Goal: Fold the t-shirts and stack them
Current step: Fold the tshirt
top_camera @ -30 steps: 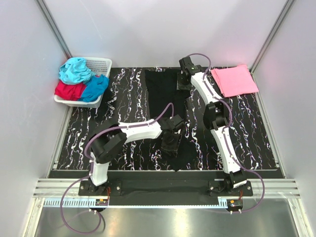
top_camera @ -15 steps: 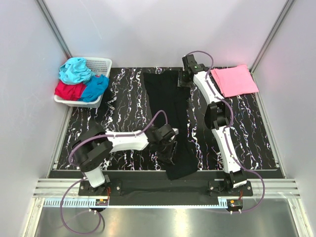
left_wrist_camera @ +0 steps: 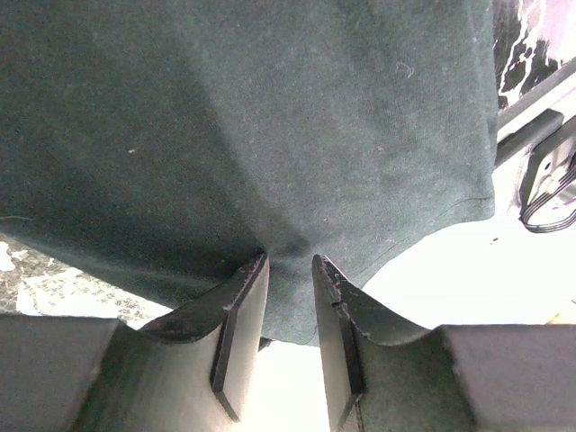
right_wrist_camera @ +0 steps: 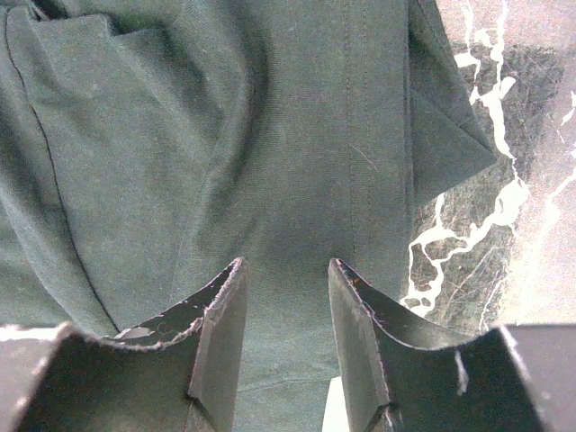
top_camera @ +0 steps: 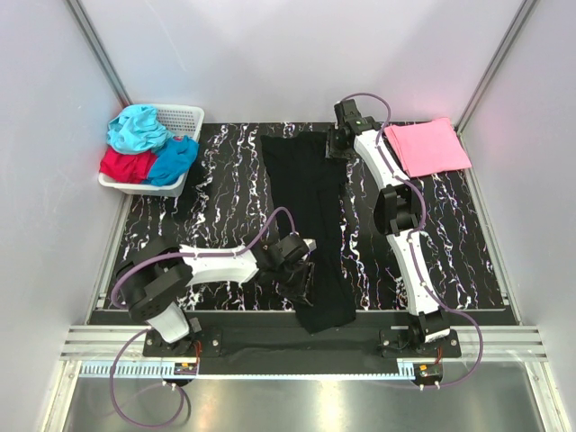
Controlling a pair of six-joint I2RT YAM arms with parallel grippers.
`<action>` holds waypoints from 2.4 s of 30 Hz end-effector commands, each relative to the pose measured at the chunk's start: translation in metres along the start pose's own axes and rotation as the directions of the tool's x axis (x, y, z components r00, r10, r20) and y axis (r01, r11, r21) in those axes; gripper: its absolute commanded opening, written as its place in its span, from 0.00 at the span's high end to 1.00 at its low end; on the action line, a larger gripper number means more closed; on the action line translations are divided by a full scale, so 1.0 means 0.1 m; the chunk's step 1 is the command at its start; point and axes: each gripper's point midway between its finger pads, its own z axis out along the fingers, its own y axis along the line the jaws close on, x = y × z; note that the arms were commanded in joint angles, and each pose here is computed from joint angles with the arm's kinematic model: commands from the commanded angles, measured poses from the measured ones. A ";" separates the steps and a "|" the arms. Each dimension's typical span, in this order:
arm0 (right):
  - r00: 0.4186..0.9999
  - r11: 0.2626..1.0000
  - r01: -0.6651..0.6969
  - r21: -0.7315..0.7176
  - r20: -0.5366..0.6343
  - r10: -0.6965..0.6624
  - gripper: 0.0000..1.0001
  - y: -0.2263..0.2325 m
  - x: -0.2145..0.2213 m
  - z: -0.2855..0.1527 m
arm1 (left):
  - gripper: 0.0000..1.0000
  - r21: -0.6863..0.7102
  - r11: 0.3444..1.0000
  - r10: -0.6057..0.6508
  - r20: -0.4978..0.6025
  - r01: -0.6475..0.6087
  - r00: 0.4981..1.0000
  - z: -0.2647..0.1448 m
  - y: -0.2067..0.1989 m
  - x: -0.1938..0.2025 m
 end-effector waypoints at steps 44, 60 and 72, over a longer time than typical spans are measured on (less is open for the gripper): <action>0.983 0.982 0.182 0.042 0.003 -0.183 0.50 0.87 0.47 -0.41 | 0.27 -0.408 0.867 -0.005 0.570 0.288 0.822 -1.66 0.59 -0.68; 0.969 0.979 0.203 0.021 -0.152 -0.197 0.44 0.79 1.02 0.20 | 0.26 -0.409 0.819 -0.115 0.570 0.402 0.814 -1.65 0.98 -0.68; 0.980 0.986 0.161 -0.044 -0.111 -0.165 0.32 0.77 0.82 0.50 | 0.25 -0.396 0.824 -0.142 0.548 0.405 0.824 -1.58 1.03 -0.63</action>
